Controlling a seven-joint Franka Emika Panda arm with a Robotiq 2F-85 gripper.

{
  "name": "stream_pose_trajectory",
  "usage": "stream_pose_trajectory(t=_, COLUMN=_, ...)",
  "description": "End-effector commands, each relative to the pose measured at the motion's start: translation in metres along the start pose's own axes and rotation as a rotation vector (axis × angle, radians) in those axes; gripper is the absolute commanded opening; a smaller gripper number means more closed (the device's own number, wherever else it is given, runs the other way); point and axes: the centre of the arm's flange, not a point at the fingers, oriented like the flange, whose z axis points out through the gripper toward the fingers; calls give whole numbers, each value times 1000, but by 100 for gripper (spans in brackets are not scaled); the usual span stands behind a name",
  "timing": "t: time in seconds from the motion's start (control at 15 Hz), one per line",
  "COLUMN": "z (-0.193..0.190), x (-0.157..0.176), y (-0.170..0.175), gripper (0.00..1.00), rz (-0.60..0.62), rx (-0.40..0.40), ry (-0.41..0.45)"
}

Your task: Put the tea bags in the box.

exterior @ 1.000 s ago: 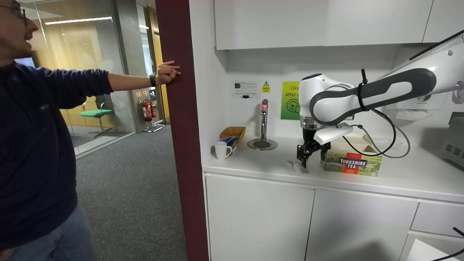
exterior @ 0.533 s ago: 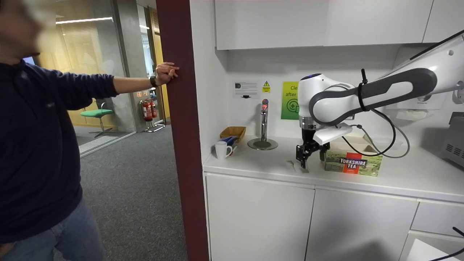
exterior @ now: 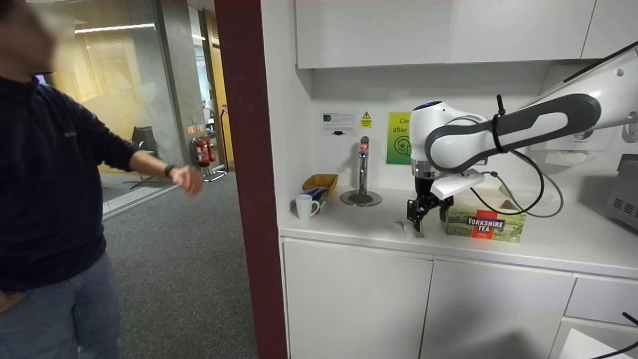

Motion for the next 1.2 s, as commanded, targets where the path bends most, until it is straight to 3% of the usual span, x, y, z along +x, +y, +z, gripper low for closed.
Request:
stream_pose_trajectory(t=0.0, z=0, x=0, y=0, gripper=100, rz=0, rx=0, ry=0)
stream_pose_trajectory(t=1.13, z=2, x=6, y=0, gripper=100, rz=3, rx=-4, ry=-3)
